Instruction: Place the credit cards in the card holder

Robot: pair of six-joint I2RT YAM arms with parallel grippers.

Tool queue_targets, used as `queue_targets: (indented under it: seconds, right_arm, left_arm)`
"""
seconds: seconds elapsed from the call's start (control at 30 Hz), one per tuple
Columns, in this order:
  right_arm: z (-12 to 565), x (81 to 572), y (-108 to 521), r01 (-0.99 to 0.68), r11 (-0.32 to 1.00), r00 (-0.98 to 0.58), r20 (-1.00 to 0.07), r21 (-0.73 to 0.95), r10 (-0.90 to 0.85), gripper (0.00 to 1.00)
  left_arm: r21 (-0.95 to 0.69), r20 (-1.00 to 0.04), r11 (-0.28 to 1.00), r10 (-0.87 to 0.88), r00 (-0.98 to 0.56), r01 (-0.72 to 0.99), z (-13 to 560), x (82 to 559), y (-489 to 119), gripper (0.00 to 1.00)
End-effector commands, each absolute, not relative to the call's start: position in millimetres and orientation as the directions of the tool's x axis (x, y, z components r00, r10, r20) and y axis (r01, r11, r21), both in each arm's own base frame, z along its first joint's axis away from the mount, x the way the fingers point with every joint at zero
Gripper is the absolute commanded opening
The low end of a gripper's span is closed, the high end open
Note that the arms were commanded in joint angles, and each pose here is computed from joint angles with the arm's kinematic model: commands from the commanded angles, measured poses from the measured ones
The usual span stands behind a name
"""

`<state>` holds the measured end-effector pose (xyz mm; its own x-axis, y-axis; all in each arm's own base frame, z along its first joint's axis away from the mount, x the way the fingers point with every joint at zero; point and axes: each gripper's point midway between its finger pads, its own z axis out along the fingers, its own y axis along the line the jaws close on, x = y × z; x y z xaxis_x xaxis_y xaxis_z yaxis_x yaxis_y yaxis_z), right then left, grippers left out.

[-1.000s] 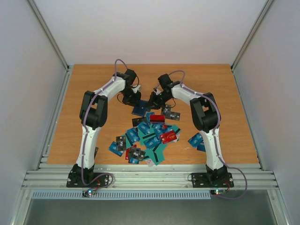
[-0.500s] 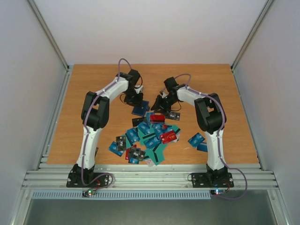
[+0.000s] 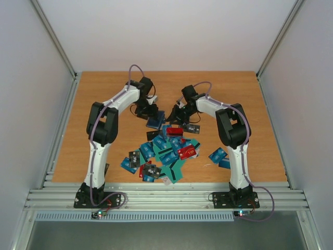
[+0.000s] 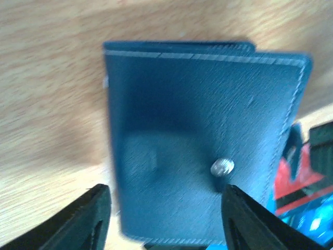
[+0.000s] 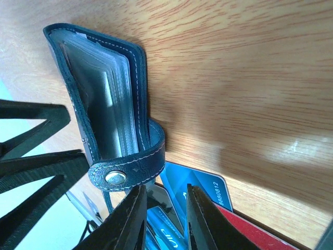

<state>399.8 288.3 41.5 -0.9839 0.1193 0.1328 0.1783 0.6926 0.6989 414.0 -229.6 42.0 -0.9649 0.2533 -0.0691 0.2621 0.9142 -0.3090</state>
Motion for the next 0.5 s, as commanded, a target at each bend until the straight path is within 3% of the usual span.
queue_targets:
  seconds: [0.0,0.47]
  right_arm:
    - [50,408,293,0.163,0.671,-0.987,0.114,0.723,0.117,0.23]
    - [46,410,298,0.18,0.653,-0.984,0.135,0.735,0.118,0.22]
  left_arm:
    - [-0.316,-0.091,0.913,0.243,-0.966,0.259,67,409,-202,0.63]
    - [-0.402,-0.044,0.88,0.257,-0.965,0.252,32,399,-213,0.78]
